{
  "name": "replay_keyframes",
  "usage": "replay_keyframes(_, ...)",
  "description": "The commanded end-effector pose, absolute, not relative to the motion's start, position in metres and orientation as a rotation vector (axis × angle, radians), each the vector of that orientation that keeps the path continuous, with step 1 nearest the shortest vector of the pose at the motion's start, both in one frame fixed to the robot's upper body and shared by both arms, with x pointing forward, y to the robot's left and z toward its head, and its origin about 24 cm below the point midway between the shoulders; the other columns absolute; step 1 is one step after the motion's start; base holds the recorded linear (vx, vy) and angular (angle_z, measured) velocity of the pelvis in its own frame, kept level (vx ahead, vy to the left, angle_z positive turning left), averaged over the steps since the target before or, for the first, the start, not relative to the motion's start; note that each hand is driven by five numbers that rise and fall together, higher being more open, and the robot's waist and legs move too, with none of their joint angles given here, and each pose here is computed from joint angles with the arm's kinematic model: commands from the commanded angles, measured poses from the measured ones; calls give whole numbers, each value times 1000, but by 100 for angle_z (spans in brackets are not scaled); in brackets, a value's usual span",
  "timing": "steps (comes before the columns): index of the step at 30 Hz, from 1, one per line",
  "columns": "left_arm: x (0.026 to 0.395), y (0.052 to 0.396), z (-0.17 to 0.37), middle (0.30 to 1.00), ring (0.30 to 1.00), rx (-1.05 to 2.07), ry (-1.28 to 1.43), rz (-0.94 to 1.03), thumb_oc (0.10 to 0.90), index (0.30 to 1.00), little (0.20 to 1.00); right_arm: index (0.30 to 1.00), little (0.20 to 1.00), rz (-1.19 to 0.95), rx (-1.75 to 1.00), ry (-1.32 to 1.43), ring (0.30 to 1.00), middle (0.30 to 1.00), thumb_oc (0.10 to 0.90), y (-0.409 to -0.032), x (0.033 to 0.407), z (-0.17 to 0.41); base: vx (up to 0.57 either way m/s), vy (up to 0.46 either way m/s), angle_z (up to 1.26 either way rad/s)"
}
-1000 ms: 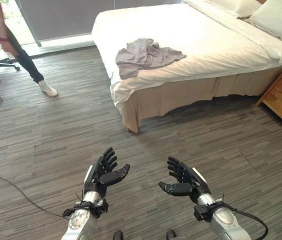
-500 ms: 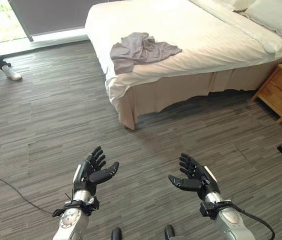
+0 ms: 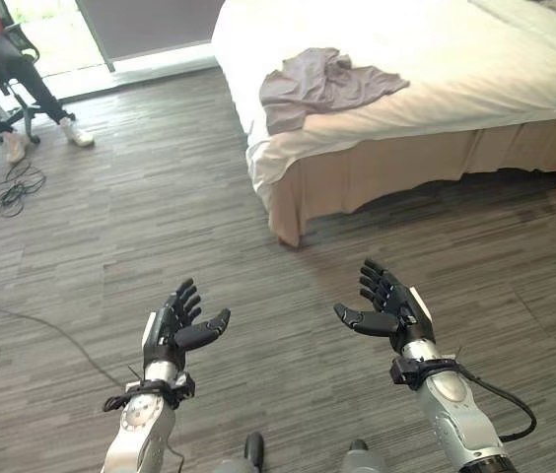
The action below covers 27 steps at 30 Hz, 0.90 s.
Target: Pick up bed clothes into laundry basket.
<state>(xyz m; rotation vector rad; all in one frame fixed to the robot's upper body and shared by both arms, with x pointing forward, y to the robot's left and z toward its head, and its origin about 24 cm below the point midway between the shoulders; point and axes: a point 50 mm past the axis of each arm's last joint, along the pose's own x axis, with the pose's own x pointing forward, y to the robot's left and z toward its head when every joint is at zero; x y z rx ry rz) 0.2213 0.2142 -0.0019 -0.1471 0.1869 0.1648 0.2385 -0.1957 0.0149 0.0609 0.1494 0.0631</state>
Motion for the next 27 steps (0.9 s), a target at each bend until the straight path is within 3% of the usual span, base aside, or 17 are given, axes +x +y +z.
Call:
replay_keyframes(1, 240, 229, 59, 900, 900, -87, -129, 136, 800, 900, 900, 900, 900, 101, 95, -66, 900, 900, 800, -184, 249, 51, 288, -27, 6)
replay_keyframes(8, 260, 213, 77, 900, 900, -135, -214, 51, 800, 900, 900, 900, 900, -4, 85, 6, 900, 900, 800, -211, 226, 33, 624, -193, 56)
replay_keyframes(17, 259, 194, 79, 900, 900, -251, -228, 25, 800, 900, 900, 900, 900, 24, 99, 8, 900, 900, 800, -213, 237, 35, 525, -346, 7)
replay_keyframes(27, 248, 225, 68, 900, 900, -254, -212, 185, 800, 900, 900, 900, 900, 40, 25, -45, 900, 900, 800, -210, 247, 47, 574, 52, -32)
